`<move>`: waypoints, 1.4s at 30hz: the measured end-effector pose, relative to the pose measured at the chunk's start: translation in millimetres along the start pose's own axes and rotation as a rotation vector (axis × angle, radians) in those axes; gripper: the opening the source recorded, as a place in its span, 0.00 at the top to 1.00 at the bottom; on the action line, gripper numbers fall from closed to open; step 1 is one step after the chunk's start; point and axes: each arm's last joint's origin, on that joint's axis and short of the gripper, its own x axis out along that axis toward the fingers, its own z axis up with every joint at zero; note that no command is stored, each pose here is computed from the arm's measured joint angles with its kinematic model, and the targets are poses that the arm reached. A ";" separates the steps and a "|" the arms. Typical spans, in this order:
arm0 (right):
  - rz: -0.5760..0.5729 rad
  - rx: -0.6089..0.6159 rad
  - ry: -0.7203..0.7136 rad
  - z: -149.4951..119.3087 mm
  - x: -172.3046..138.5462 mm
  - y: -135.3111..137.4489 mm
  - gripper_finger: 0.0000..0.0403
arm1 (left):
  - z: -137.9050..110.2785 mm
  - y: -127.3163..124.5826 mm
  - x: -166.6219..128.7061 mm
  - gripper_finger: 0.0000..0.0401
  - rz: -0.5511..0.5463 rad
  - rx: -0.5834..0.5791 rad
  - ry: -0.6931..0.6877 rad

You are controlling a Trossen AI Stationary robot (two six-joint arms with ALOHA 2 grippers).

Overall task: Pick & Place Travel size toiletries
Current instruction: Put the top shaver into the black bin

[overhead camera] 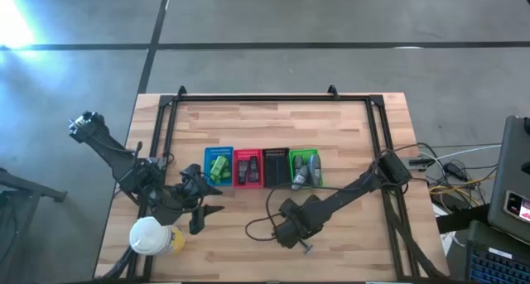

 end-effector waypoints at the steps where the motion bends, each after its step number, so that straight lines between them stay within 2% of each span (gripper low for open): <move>1: -0.005 -0.030 0.013 -0.6 3.4 0.6 0.40 | 0.0 0.0 0.0 0.46 0.000 0.000 0.000; 5: -0.031 -0.148 0.049 -2.6 17.9 2.2 0.43 | -0.1 0.0 0.1 0.46 0.000 0.001 0.000; 10: -0.033 -0.231 0.062 -2.9 21.9 3.2 0.52 | -0.4 0.0 0.0 0.46 0.000 0.001 0.002; 21: -0.030 -0.304 0.066 -2.7 22.8 3.3 0.91 | -0.2 -0.1 0.0 0.46 -0.001 -0.003 0.000; 23: -0.053 -0.293 0.066 -2.9 22.6 1.1 0.95 | -0.2 -0.1 0.1 0.46 -0.001 -0.004 0.000; 28: -0.042 -0.208 0.026 -0.8 9.4 -1.9 0.94 | -0.2 -0.2 0.1 0.46 -0.002 -0.008 -0.001; 33: 0.061 -0.024 -0.081 14.2 -33.9 -12.4 0.94 | -0.2 -0.2 0.1 0.46 -0.002 -0.008 -0.001; 38: 0.165 0.251 -0.215 54.7 -70.6 -38.7 0.94 | -0.1 -0.3 0.1 0.46 -0.003 -0.009 -0.002; 42: 0.237 0.372 -0.258 104.8 -70.7 -60.6 0.94 | 0.6 -0.4 0.2 0.46 0.001 -0.011 -0.012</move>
